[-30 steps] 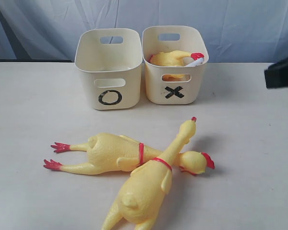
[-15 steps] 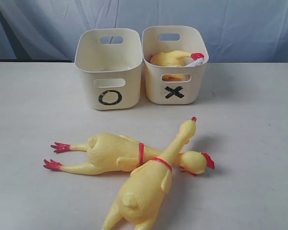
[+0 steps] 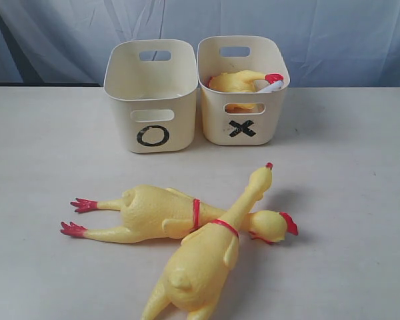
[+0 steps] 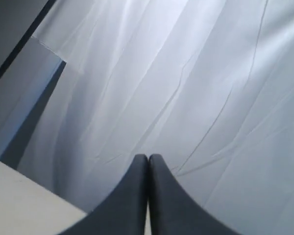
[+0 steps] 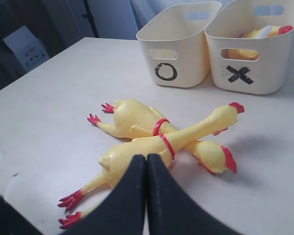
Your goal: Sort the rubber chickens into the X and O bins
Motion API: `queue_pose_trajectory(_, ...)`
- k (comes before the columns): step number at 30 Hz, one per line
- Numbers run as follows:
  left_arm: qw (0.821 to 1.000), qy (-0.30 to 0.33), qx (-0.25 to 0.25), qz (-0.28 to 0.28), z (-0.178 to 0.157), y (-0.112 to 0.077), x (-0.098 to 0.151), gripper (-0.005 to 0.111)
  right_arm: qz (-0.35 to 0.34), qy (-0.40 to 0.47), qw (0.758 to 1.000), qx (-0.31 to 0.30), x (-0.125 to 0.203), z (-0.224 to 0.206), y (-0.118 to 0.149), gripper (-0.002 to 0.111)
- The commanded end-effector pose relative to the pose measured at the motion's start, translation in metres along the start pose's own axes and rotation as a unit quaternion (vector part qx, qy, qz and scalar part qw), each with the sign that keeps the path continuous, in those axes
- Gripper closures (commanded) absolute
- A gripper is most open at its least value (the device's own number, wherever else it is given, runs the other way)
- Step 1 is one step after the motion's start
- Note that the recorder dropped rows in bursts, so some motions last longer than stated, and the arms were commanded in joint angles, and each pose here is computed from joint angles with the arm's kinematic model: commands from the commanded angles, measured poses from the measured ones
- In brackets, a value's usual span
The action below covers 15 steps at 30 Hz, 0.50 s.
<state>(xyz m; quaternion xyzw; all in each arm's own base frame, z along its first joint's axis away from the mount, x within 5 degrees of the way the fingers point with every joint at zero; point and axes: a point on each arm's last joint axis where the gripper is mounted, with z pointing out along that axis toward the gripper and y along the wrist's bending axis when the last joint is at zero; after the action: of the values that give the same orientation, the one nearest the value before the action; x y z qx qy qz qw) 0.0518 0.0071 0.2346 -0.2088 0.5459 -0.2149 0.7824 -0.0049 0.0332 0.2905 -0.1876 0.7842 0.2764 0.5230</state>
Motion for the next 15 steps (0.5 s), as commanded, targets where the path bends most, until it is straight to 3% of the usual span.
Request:
queue_pose_trajectory(1,0.994,-0.067,0.033,-0.080,-0.001,-0.005,-0.012,0.107,-0.002,0.011,1.000,-0.003,0.003,0.000,0.001,0.109)
queue_pose_trajectory(3,0.994,-0.076,0.047,-0.070,-0.002,-0.007,-0.014,0.107,-0.002,0.012,1.000,-0.003,0.004,0.000,0.001,0.109)
queue_pose_trajectory(8,0.999,0.013,0.040,-0.005,0.002,-0.025,-0.022,0.107,-0.018,0.011,1.000,-0.012,0.004,0.000,0.002,0.109)
queue_pose_trajectory(15,0.997,0.013,0.051,0.056,0.011,-0.047,-0.051,0.107,-0.018,0.012,1.000,-0.014,0.004,0.000,0.002,0.109)
